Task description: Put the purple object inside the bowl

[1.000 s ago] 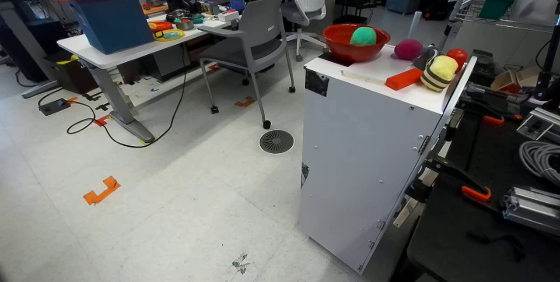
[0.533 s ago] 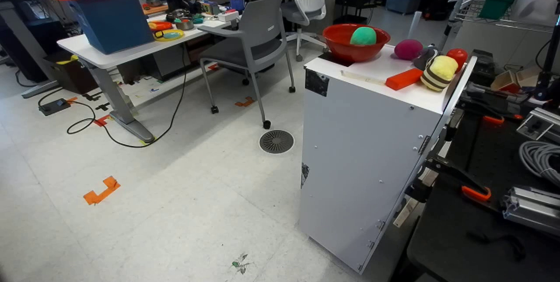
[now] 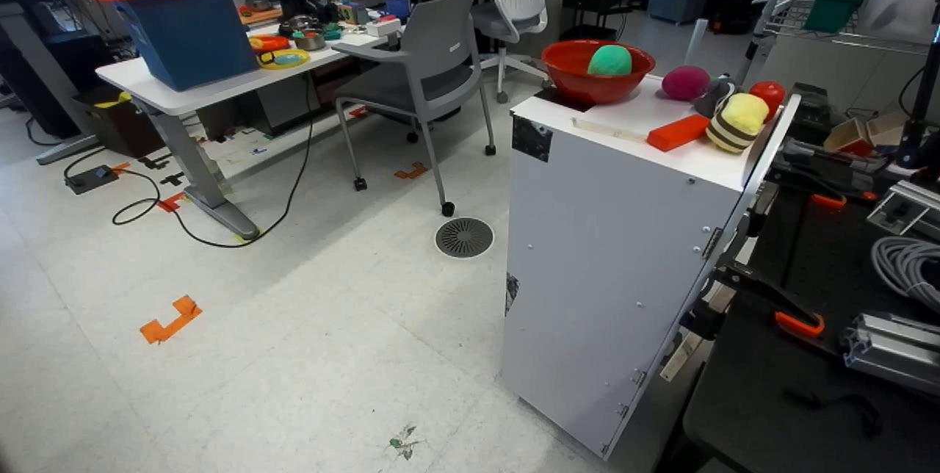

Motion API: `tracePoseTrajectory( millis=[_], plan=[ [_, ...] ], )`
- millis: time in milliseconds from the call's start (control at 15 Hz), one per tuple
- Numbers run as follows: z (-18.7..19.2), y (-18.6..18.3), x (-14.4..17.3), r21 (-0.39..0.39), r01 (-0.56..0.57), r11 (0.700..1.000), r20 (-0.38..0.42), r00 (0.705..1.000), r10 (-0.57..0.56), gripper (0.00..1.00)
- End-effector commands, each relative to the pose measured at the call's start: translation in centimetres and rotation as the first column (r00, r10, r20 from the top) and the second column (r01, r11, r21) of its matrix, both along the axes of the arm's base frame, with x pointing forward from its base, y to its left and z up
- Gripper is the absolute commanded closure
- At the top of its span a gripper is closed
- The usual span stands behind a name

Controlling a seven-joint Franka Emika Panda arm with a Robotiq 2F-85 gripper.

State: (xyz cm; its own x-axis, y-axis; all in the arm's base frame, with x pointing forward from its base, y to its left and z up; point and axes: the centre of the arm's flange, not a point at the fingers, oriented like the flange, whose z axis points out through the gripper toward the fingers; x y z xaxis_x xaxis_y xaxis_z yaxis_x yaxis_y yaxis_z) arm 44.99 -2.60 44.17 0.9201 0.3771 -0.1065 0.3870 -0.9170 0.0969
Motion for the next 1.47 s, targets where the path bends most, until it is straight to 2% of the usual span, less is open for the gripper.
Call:
tracePoseTrajectory(
  millis=[0,400,800,1133,1400],
  plan=[
    [-0.1,0.0,0.1,-0.006,0.000,1.000,-0.003,1.000,0.000,0.00],
    [-0.4,-0.7,1.6,-0.004,-0.014,1.000,-0.015,1.000,0.014,0.00],
    [-1.4,-2.7,5.9,0.033,0.026,0.999,-0.066,0.998,-0.024,0.00],
    [-2.9,-1.3,8.5,0.040,0.064,0.997,-0.063,0.996,-0.062,0.00],
    [-4.4,-0.2,7.9,0.030,0.055,0.998,-0.084,0.995,-0.052,0.00]
  ],
)
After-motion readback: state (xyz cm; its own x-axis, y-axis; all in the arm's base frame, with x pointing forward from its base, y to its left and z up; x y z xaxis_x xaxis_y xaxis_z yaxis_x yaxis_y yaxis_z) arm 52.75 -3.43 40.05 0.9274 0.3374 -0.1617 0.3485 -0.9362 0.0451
